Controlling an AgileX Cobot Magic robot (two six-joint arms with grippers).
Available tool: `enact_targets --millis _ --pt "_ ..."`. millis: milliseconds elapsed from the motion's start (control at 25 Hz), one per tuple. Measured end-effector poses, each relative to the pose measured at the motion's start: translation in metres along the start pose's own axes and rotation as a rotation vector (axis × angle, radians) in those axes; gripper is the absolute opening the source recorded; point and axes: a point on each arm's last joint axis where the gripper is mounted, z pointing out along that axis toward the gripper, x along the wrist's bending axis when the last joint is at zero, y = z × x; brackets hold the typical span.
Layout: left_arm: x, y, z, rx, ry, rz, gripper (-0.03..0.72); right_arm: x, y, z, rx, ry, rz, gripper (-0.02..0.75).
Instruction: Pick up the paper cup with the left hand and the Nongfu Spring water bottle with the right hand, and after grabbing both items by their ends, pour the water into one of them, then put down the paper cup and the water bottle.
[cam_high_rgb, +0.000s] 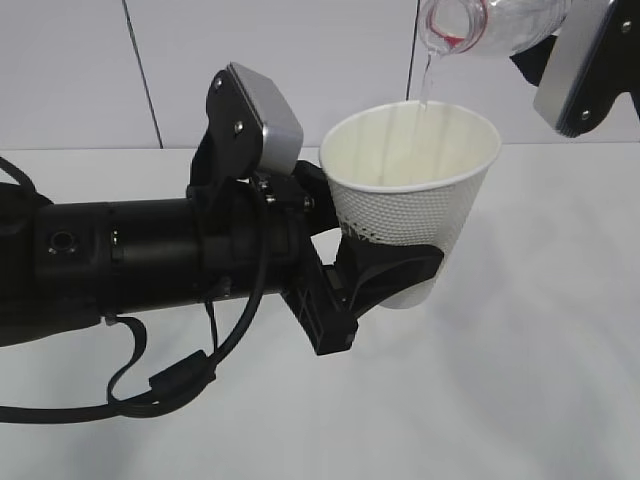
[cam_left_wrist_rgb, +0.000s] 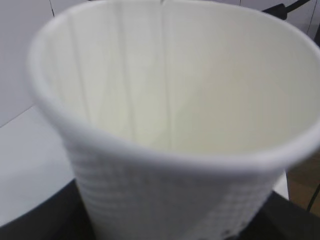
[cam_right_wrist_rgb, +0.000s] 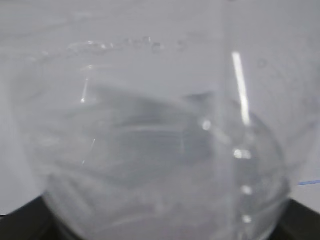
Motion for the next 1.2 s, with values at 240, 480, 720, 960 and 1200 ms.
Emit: enact_targets --millis 240,480,720,960,1200 --pt "0.0 0.0 0.0 0.0 0.0 0.0 0.497 0.0 0.0 0.0 0.0 0.0 -0.002 0.519" --pt "0.0 0.0 0.0 0.0 0.0 0.0 0.495 -0.0005 0.0 0.0001 0.0 -0.001 -0.002 0.519" --pt "0.0 0.0 0.0 0.0 0.0 0.0 0.495 -0.0005 0.0 0.0001 0.0 -0.001 -0.005 0.519" --pt "0.0 0.0 0.0 0.0 0.0 0.0 0.495 -0.0005 0.0 0.0001 0.0 -0.001 -0.007 0.519" --pt "0.0001 -0.0002 0.0 0.002 0.001 0.0 0.494 -0.0006 0.0001 0.0001 -0.002 -0.003 -0.009 0.519"
